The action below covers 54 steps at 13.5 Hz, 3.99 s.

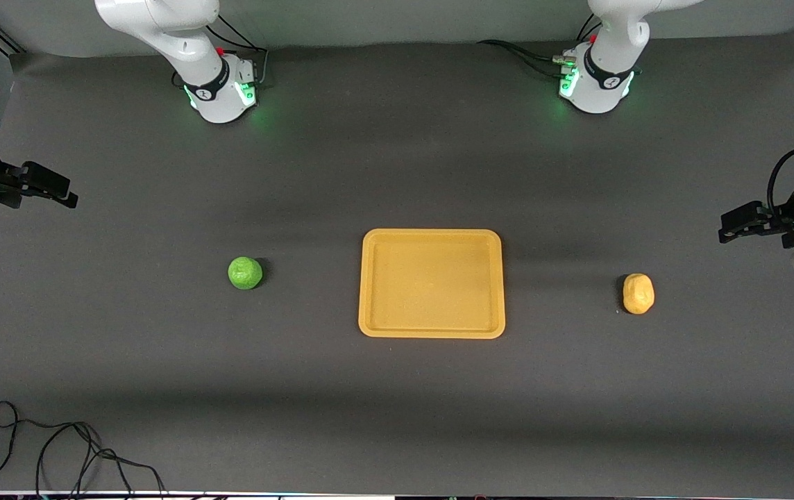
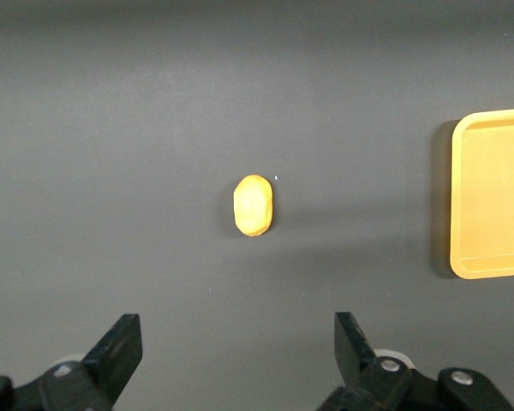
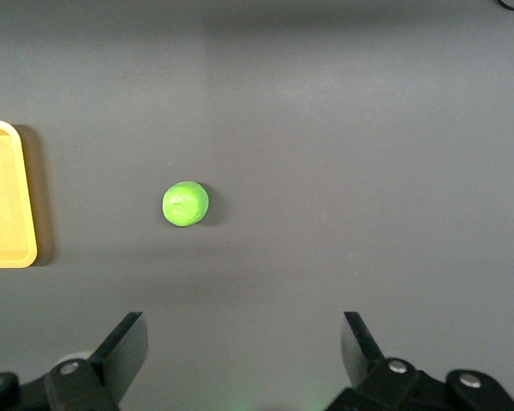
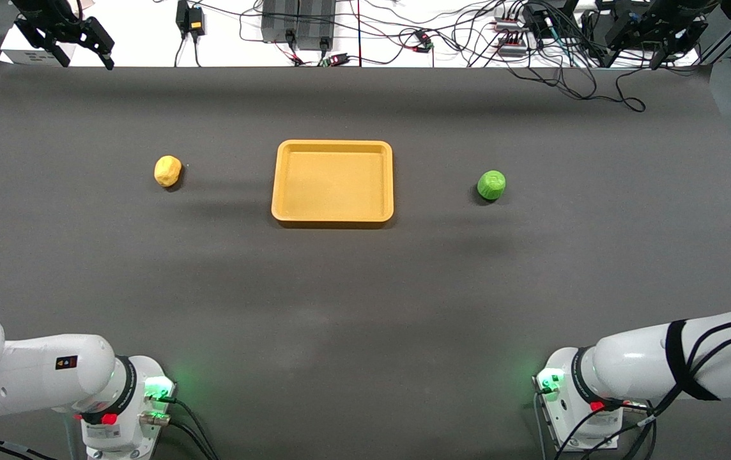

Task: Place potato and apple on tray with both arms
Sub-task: 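Move the left gripper toward the yellow potato, then lower the left gripper over the potato and close on it, then carry the potato onto the tray while the right gripper reaches the apple, then release the potato on the tray while the right gripper grasps the apple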

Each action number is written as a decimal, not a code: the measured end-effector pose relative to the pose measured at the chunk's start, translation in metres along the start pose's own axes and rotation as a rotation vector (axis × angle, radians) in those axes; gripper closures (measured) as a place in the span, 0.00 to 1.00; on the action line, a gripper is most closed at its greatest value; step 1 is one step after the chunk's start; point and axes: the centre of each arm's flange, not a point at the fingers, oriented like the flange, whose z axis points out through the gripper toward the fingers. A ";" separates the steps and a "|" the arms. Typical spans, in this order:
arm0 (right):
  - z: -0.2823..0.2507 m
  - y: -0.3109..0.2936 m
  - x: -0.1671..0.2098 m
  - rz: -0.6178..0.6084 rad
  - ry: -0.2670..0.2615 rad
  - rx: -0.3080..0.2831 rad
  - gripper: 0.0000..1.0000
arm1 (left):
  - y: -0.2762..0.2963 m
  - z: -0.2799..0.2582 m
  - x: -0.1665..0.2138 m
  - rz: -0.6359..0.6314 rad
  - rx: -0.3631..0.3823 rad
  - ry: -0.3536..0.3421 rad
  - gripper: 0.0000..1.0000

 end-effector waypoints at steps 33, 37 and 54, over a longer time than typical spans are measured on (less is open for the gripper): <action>0.002 -0.049 -0.014 -0.065 -0.001 -0.003 0.00 | 0.156 0.216 0.040 -0.026 -0.099 -0.012 0.44; 0.027 -0.115 -0.058 -0.158 0.025 0.003 0.00 | 0.266 0.245 0.028 -0.049 -0.130 0.003 0.44; 0.322 -0.153 -0.009 -0.104 0.033 -0.025 0.00 | 0.328 0.340 0.008 -0.043 -0.132 -0.081 0.44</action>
